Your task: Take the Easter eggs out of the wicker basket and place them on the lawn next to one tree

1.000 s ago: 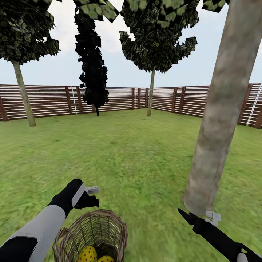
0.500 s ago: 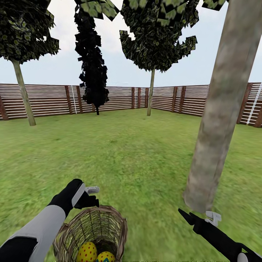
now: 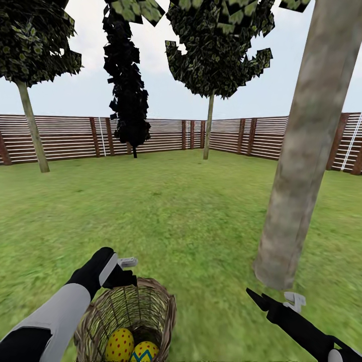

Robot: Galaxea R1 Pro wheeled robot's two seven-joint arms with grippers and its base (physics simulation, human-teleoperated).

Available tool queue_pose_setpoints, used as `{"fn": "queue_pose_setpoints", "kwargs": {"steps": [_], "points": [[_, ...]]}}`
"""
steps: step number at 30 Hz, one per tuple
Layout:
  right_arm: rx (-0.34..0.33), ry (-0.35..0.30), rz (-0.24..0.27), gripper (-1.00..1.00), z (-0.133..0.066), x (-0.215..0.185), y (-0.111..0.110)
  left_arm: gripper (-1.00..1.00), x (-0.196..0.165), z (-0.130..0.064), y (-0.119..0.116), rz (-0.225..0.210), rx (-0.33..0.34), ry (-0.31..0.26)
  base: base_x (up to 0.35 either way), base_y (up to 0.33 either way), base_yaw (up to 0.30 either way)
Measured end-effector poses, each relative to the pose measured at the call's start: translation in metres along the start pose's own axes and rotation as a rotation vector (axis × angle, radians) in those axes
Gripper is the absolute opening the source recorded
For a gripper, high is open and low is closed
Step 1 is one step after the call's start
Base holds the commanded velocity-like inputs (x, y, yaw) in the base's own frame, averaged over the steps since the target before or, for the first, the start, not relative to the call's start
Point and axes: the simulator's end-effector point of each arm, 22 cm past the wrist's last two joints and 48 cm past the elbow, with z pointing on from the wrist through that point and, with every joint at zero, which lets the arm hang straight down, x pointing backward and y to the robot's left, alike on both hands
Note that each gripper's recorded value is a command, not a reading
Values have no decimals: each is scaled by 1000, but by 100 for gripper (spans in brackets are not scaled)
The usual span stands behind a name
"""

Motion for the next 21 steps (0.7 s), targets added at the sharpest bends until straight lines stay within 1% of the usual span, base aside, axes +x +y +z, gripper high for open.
{"fn": "queue_pose_setpoints", "kwargs": {"steps": [14, 18, 21], "points": [[-1, 0, 0, 100, -1, 28, -17, 100, 18, 27, 3, 0, 1, -1, 0, 0, 0], [7, 12, 8, 100, 1, 33, -22, 100, 22, 36, 4, -2, 0, 16, 0, 0, 0], [13, 20, 14, 100, 3, 37, -26, 100, 22, 42, 5, -3, -1, 18, 0, 0, 0]]}}
